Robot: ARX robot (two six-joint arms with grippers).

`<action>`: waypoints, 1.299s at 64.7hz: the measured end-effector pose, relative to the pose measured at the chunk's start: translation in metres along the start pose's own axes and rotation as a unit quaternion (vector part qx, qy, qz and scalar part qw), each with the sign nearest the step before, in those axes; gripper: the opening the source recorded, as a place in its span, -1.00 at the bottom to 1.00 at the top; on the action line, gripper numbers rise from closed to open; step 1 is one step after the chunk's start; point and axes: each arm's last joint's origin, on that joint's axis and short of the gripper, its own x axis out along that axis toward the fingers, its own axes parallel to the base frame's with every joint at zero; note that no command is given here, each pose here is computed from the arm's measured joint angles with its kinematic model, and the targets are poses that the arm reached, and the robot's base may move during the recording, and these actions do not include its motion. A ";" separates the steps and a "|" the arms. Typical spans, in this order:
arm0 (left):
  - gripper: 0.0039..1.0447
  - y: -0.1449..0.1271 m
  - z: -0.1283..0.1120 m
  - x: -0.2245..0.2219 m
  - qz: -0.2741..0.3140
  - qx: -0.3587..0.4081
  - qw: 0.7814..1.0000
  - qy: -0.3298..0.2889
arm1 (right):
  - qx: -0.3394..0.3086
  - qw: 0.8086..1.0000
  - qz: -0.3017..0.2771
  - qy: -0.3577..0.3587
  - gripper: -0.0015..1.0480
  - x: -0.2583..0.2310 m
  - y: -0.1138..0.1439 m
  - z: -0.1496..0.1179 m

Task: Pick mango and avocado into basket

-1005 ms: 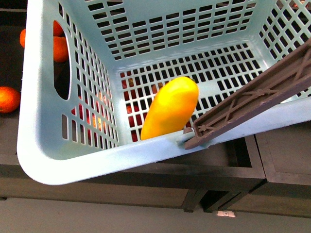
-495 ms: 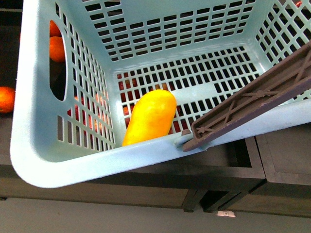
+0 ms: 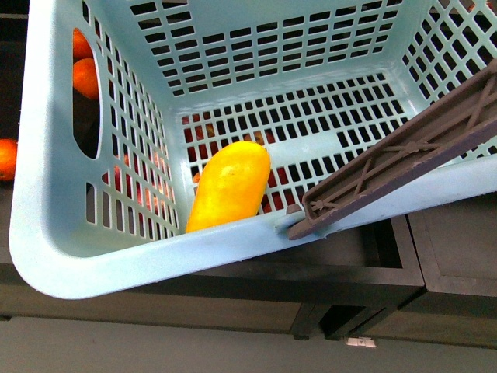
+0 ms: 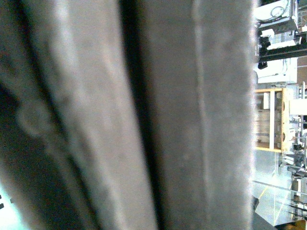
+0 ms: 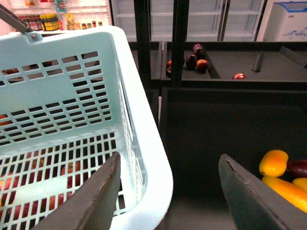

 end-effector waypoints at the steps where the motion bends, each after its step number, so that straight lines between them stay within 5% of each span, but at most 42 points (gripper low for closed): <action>1: -0.49 0.000 0.000 0.000 0.000 0.000 1.000 0.000 | 0.000 1.000 0.000 0.000 0.31 0.000 0.000 0.000; 14: -0.49 0.000 0.000 0.000 -0.001 0.000 1.000 0.001 | 0.000 1.000 0.000 0.000 0.86 0.000 0.000 0.000; 84: -0.50 0.000 0.000 0.000 -0.001 0.000 1.000 0.003 | 0.000 1.000 -0.002 0.003 0.83 -0.001 0.000 -0.002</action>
